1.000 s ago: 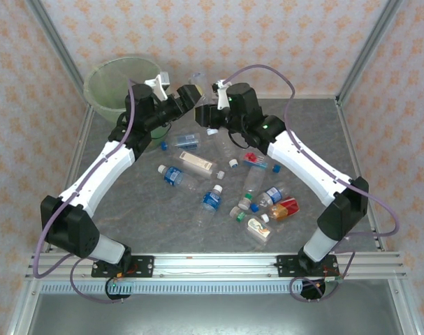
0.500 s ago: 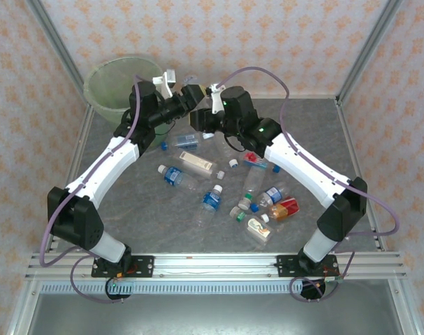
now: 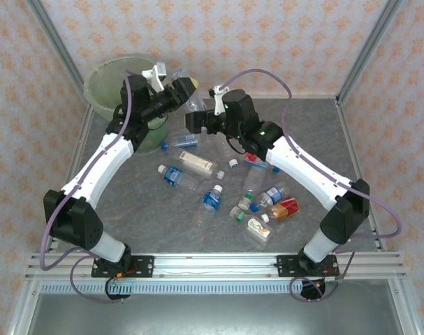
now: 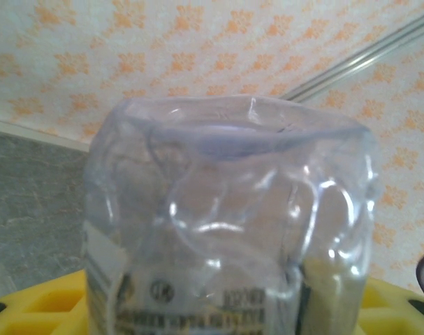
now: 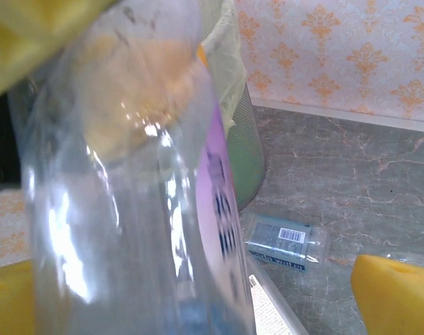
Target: Put the plastic bottles in the bin
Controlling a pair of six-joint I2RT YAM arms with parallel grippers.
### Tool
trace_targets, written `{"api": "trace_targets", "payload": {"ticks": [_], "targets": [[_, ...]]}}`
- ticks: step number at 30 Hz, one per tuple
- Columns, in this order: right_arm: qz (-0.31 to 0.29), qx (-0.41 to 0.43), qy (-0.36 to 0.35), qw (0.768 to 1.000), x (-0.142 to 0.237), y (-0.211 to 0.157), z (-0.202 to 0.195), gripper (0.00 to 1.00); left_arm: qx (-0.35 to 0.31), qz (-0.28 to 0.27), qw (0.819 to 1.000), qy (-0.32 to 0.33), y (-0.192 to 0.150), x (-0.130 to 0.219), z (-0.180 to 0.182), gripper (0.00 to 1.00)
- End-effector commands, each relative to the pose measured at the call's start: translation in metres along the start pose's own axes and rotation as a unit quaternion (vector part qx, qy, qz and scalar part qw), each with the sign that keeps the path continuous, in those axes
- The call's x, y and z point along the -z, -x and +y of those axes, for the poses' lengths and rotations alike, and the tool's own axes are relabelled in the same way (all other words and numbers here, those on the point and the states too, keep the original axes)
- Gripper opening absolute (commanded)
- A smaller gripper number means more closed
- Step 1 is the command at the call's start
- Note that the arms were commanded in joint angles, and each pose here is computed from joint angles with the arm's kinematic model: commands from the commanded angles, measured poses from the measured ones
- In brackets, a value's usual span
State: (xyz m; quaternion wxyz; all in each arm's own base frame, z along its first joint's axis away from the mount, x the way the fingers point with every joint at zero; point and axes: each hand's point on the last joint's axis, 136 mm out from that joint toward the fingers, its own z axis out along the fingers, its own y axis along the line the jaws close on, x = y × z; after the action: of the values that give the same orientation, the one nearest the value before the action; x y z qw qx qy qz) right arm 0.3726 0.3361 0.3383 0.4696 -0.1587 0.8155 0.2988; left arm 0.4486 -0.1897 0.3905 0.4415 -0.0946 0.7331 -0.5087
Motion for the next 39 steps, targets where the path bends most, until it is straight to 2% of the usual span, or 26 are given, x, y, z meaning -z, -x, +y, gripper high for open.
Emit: {"api": "trace_targets", "payload": {"ticks": [1,12,22,31,35,39], "targets": [[-0.060,0.000,-0.021,0.998,0.025,0.030,-0.009,1.00,-0.029,-0.053,0.998,0.012,0.040,0.030,-0.016,0.55],[-0.100,-0.011,-0.028,0.994,0.041,0.050,-0.027,1.00,-0.011,-0.170,0.979,0.109,0.130,0.101,0.032,0.55],[-0.101,-0.011,-0.038,0.994,0.039,0.052,-0.042,1.00,-0.001,-0.238,0.952,0.193,0.197,0.139,0.081,0.55],[-0.096,0.001,-0.051,0.994,0.031,0.055,-0.048,1.00,-0.027,-0.210,0.937,0.279,0.216,0.123,0.132,0.55],[-0.094,0.004,-0.056,0.994,0.028,0.057,-0.050,1.00,-0.044,-0.187,0.932,0.307,0.211,0.110,0.150,0.55],[-0.093,0.003,-0.055,0.994,0.024,0.058,-0.050,1.00,-0.093,-0.150,0.919,0.351,0.197,0.091,0.165,0.55]]}}
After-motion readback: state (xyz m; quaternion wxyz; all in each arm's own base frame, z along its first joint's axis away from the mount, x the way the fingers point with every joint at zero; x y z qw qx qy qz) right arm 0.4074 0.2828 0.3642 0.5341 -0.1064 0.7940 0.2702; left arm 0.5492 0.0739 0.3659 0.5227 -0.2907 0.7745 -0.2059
